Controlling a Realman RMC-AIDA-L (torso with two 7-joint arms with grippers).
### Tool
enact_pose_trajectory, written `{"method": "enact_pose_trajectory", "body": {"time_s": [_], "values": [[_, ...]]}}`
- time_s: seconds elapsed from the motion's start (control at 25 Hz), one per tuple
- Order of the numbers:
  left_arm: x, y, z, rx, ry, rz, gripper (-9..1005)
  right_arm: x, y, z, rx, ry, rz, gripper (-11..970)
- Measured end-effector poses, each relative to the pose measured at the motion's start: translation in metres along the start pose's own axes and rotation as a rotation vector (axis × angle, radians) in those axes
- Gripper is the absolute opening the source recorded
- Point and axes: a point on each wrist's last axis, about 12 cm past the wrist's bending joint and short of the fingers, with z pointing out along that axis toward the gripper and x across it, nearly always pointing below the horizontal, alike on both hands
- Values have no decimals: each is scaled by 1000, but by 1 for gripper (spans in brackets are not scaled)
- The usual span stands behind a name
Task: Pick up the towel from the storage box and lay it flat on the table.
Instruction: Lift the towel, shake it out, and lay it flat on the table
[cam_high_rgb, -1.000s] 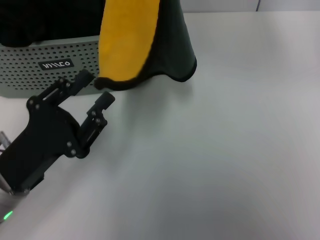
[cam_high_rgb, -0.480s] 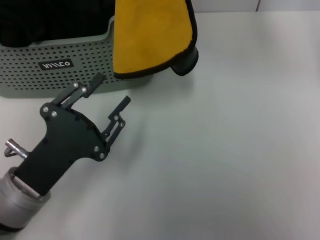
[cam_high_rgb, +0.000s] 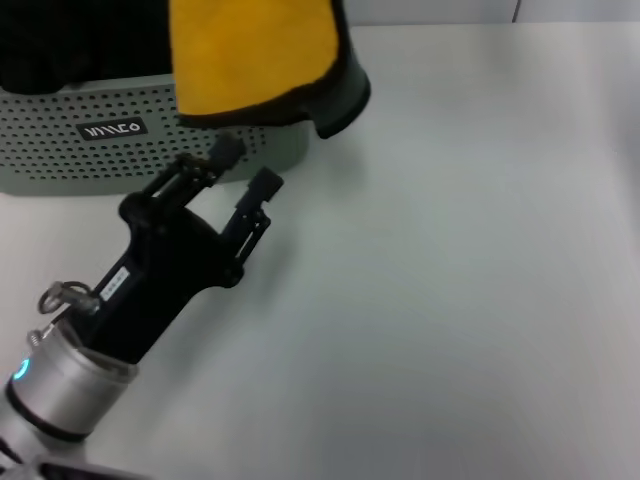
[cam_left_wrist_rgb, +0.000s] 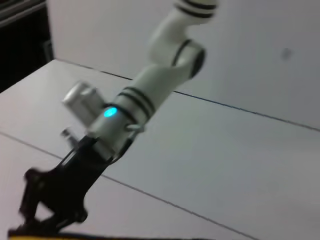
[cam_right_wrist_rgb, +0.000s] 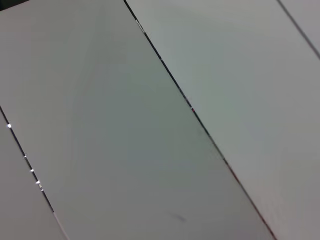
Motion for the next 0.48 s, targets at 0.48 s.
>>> {"method": "enact_pose_trajectory", "body": {"time_s": [0.48], "values": [[3,2,15,-75,77,82,436,17,-5,46,-22,72,84,9]]}}
